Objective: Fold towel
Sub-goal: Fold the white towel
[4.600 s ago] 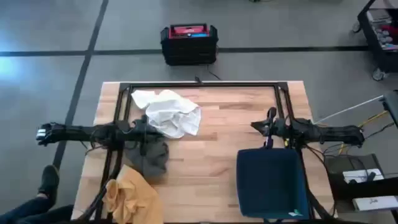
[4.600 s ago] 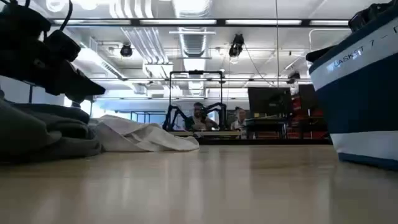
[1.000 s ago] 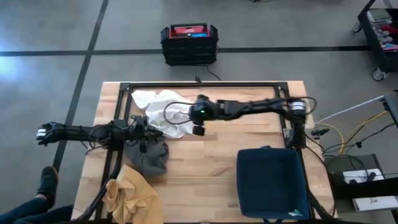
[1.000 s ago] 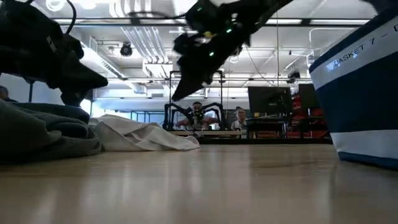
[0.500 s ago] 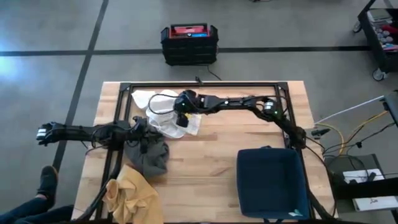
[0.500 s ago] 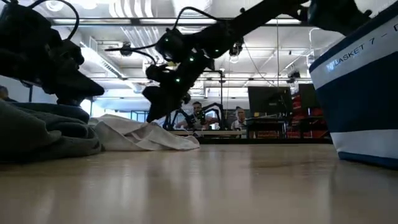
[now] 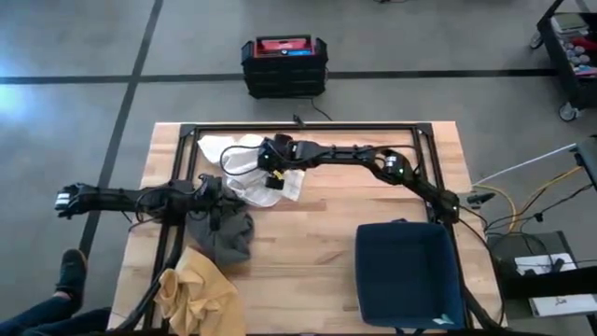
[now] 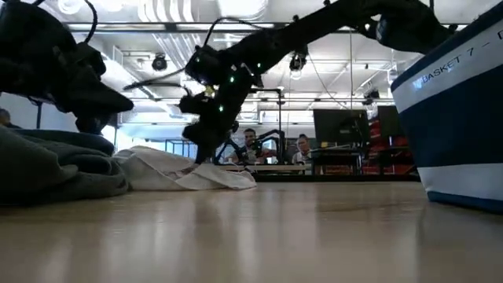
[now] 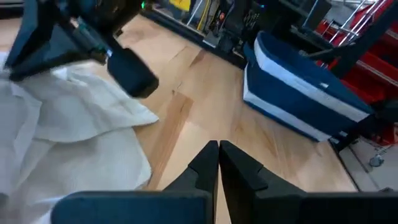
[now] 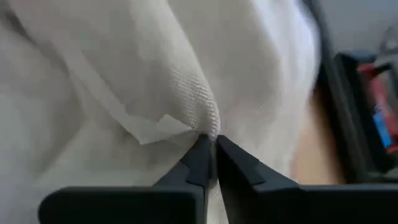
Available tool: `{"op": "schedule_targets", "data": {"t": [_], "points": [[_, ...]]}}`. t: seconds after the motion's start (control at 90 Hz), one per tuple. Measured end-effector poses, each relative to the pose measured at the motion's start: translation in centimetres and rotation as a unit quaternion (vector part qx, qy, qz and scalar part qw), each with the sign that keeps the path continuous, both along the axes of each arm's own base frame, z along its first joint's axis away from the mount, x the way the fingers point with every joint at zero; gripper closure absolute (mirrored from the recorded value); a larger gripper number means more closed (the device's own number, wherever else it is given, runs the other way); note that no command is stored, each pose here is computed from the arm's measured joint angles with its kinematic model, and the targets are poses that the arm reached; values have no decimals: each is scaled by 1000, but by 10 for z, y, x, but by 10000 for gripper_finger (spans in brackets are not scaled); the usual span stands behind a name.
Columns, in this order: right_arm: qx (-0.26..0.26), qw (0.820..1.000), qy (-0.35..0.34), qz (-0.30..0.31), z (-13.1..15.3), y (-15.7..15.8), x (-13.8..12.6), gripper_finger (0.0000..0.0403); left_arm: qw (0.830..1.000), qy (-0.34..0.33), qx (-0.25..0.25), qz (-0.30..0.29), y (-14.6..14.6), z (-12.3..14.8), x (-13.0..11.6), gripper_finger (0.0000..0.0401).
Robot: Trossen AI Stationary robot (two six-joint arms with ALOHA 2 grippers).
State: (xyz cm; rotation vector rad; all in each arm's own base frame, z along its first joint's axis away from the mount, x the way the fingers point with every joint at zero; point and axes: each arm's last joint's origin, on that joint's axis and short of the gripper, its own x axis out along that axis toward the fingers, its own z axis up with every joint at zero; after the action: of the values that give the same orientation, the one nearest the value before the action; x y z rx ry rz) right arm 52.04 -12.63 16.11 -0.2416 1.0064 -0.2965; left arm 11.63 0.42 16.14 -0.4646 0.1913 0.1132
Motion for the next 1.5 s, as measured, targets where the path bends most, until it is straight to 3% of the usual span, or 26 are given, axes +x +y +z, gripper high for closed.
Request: {"op": "schedule_targets", "data": {"t": [0.178, 0.467, 0.733, 1.078, 1.267, 1.5], "points": [[-27, 997, -58, 38, 90, 27, -17, 402, 998, 12, 59, 0, 1, 45, -1, 401], [-10, 996, -51, 71, 150, 75, -51, 402, 986, 111, 123, 29, 4, 91, 6, 401], [5, 996, -18, 92, 142, 107, -58, 403, 977, 161, 139, -8, 3, 97, 36, 377], [-12, 998, -4, 63, 133, 109, -60, 403, 950, 268, 155, -34, 5, 81, 78, 214], [-10, 998, -6, 63, 133, 112, -59, 403, 931, 300, 207, 32, 10, 86, 96, 172], [-11, 998, -12, 64, 133, 112, -58, 403, 904, 339, 250, 75, 14, 76, 114, 176]]}}
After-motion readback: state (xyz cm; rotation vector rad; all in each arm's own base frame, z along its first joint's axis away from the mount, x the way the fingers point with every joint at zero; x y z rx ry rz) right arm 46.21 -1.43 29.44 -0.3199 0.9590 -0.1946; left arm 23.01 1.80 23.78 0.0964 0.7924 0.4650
